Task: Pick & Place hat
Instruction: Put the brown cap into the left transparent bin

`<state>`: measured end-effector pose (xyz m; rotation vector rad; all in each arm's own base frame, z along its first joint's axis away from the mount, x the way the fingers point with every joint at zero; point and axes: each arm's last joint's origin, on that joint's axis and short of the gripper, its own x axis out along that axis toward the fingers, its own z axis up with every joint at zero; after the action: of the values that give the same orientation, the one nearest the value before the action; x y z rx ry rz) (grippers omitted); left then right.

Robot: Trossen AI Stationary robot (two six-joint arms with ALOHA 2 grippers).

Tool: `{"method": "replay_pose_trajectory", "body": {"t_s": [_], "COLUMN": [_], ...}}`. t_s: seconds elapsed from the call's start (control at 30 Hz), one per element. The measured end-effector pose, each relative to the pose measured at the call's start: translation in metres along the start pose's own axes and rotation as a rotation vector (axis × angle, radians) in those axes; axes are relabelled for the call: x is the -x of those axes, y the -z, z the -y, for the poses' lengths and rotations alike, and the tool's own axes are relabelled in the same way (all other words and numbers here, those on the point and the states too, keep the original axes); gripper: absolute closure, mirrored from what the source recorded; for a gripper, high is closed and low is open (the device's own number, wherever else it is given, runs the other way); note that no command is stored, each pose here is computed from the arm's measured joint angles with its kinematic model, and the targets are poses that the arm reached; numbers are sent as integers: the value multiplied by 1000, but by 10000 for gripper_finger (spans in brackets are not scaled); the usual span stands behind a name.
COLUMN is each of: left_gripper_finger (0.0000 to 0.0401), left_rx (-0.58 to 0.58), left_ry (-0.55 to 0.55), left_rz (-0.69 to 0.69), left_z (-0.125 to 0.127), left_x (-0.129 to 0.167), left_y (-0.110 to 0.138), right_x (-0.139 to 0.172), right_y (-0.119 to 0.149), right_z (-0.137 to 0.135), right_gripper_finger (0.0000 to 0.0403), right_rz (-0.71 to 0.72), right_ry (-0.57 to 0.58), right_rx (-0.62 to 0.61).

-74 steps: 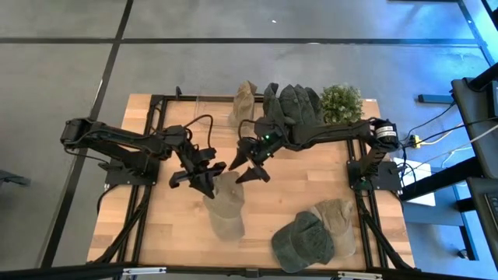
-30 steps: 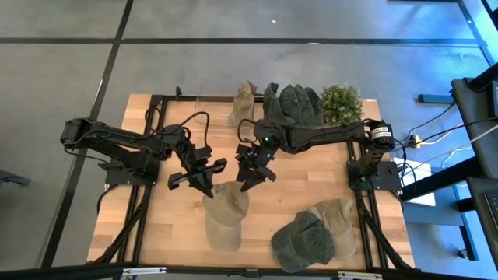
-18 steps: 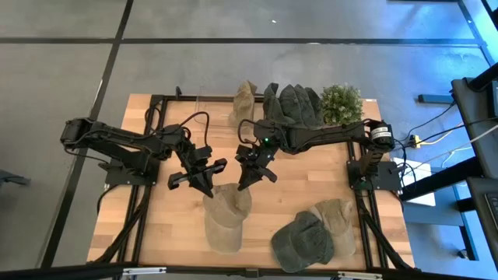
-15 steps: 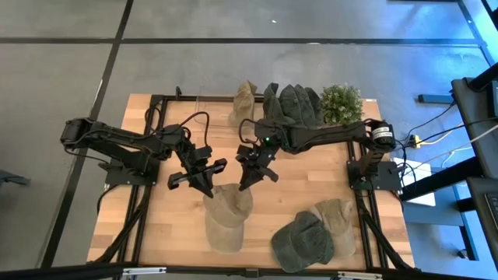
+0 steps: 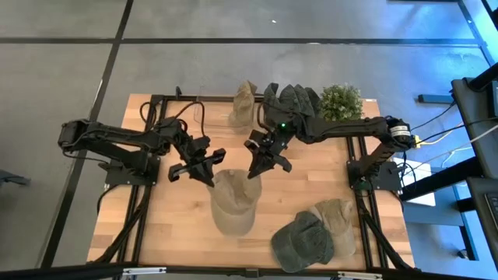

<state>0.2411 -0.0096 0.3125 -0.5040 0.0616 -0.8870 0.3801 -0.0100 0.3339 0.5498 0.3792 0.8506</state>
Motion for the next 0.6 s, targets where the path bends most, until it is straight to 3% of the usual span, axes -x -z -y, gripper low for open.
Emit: {"method": "replay_pose_trajectory", "body": {"t_s": [0.17,0.33,0.6], "left_gripper_finger": [367,319,273], "left_rx": [-13,22,9], "left_ry": [-23,-33,-34], "left_rz": [15,20,4], "left_z": [-3,-5,-9], "left_x": [5,7,24], "left_y": [-3,-4,-11], "right_x": [1,1,19], "right_y": [-1,-1,-10], "right_z": [-2,-2,-12], "right_gripper_finger": [401,401,401], "right_rz": [2,2,41], "right_ry": [0,1,33], "right_rx": [2,2,-8]}}
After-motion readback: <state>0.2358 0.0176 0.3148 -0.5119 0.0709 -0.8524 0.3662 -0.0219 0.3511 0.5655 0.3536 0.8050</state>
